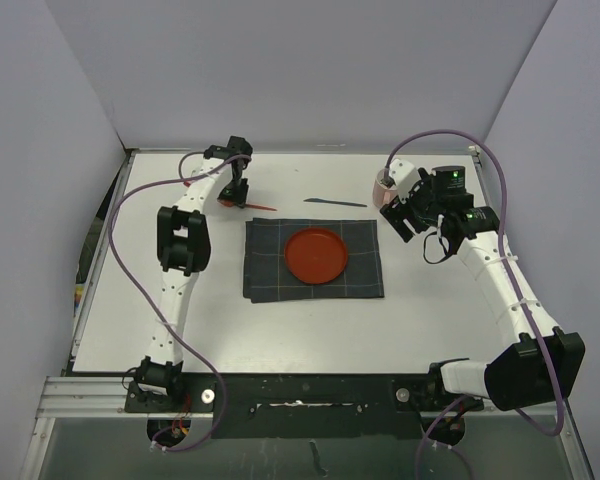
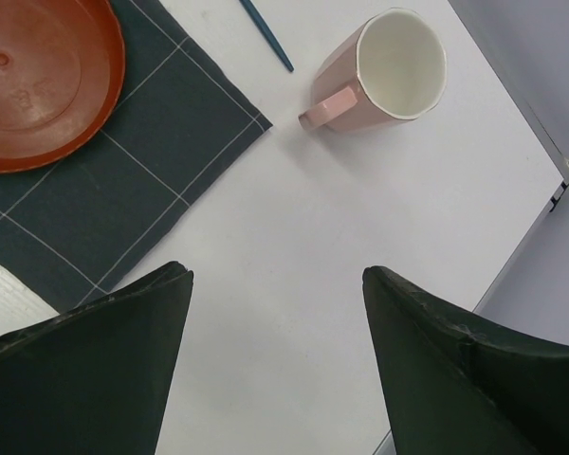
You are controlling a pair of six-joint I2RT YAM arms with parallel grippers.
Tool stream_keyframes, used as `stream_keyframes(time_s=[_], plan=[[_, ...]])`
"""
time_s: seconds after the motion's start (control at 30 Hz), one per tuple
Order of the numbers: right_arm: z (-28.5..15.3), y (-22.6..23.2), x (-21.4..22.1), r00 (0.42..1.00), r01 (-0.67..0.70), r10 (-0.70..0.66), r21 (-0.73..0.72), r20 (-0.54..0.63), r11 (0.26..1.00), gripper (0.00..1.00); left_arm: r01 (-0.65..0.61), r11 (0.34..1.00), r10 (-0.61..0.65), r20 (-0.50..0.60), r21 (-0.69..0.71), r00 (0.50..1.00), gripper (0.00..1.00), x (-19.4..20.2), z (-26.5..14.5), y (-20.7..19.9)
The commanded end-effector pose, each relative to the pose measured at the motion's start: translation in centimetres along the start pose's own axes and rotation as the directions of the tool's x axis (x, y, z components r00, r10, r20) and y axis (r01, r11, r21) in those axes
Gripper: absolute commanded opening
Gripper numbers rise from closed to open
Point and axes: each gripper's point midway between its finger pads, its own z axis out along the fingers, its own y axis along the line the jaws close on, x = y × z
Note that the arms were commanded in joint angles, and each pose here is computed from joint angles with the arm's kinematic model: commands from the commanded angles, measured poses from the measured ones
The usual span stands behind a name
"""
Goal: Set the dinner table for one person
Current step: Pick up the fork at the center of the board, then place the fork on the napkin.
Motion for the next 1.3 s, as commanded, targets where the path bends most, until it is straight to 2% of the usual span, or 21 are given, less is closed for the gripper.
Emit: stream_keyframes(time_s=[0.0,0.27,0.6,0.7,0.8,0.93,1.0,1.07,1.13,1.27], plan=[[-1.5,-1.0,-2.0,0.997,0.006,-0.009,0.044,0.082,0.999,0.75,-0.095,0.971,0.12,0.103,-0.221,0.987,0.0,-4.0,1.3,6.2],[-0.9,-0.5,-2.0,0.997,0.022,-0.024,0.021,0.08,1.0,0.75,-0.201,0.98,0.199,0.185,-0.007,0.962,0.0,-7.3,-4.1,1.6],[-0.5,0.0,-2.2,0.996,0.016,-0.015,-0.007,0.084,1.0,0.75,-0.339,0.926,0.3,0.222,0.167,0.928,0.0,-9.8,-8.7,-1.2],[-0.4,0.0,-2.3,0.996,0.016,-0.015,-0.013,0.083,1.0,0.75,-0.412,0.89,0.356,0.264,0.198,0.896,0.0,-10.8,-10.5,-1.8],[-0.1,0.1,-2.1,0.997,0.011,-0.01,-0.017,0.076,1.0,0.75,-0.498,0.84,0.412,0.344,0.216,0.844,0.0,-12.5,-12.9,-2.5],[0.4,0.4,-2.0,0.998,0.012,-0.01,-0.037,0.063,0.999,0.75,-0.631,0.75,0.477,0.499,0.199,0.724,0.0,-15.3,-17.0,-3.7],[0.6,0.7,-2.0,0.998,0.015,-0.013,-0.048,0.059,0.999,0.75,-0.708,0.675,0.53,0.531,0.209,0.661,0.0,-15.5,-18.7,-4.1],[0.7,0.9,-1.9,0.998,0.018,-0.015,-0.054,0.055,0.998,0.75,-0.771,0.578,0.604,0.494,0.269,0.625,0.0,-13.6,-19.9,-3.5],[0.8,1.1,-1.9,0.998,0.021,-0.018,-0.061,0.052,0.998,0.75,-0.8,0.51,0.674,0.432,0.315,0.599,0.0,-11.0,-20.6,-1.2],[1.0,1.3,-1.8,0.999,0.023,-0.02,-0.071,0.047,0.997,0.75,-0.84,0.392,0.802,0.309,0.375,0.512,0.0,-5.1,-20.7,5.6]])
